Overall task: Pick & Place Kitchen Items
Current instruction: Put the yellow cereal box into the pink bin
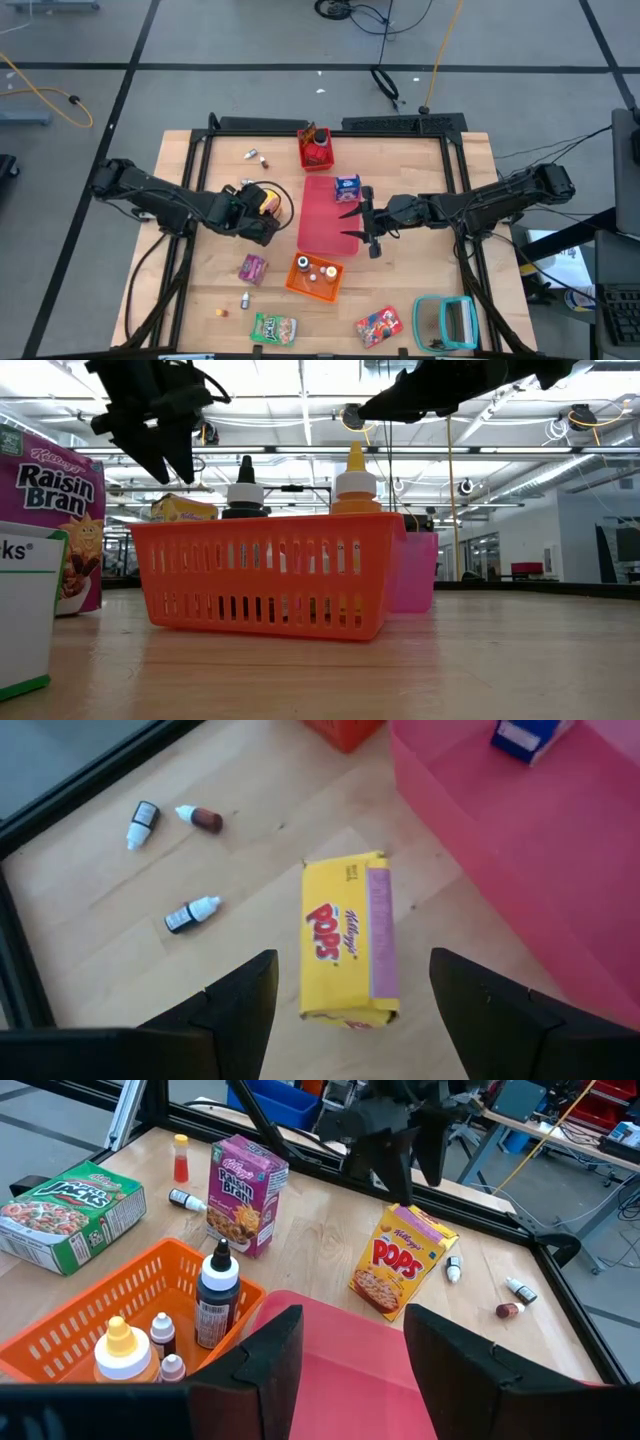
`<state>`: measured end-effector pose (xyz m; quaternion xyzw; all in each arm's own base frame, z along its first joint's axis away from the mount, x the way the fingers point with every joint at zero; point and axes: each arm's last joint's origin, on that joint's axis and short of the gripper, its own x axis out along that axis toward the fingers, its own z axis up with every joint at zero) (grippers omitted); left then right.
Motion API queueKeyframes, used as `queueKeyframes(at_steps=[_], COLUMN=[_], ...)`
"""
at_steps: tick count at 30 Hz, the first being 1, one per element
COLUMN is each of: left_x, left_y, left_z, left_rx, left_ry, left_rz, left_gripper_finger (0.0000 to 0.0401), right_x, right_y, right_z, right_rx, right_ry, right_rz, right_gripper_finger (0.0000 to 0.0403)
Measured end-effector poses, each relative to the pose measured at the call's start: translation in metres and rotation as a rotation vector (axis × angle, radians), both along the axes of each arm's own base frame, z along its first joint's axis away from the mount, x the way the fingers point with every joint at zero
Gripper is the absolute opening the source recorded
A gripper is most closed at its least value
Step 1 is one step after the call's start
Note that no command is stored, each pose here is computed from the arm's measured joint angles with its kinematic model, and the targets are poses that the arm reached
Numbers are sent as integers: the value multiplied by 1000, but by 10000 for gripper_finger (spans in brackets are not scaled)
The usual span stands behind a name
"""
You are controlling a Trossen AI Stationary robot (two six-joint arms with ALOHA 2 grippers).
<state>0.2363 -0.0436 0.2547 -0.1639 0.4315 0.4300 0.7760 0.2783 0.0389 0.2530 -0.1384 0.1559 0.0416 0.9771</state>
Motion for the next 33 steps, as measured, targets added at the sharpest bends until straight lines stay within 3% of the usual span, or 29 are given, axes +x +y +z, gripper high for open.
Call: queueKeyframes(at_steps=[8, 23, 27, 33], left_x=[6, 13, 13, 13], left_y=[5, 5, 5, 5], left_z=[-16, -33, -32, -32], left_rx=[3, -13, -20, -13], left_ry=[126, 211, 211, 231], left_rz=[31, 36, 36, -2], left_gripper_finger=[260, 249, 198, 67], right_x=[0, 0, 0, 0], right_y=[0, 0, 0, 0], right_z=[0, 0, 0, 0], right_rx=[0, -7, -7, -5], right_ry=[0, 0, 0, 1], right_rz=[0, 2, 2, 2], right_gripper_finger=[168, 169, 169, 169])
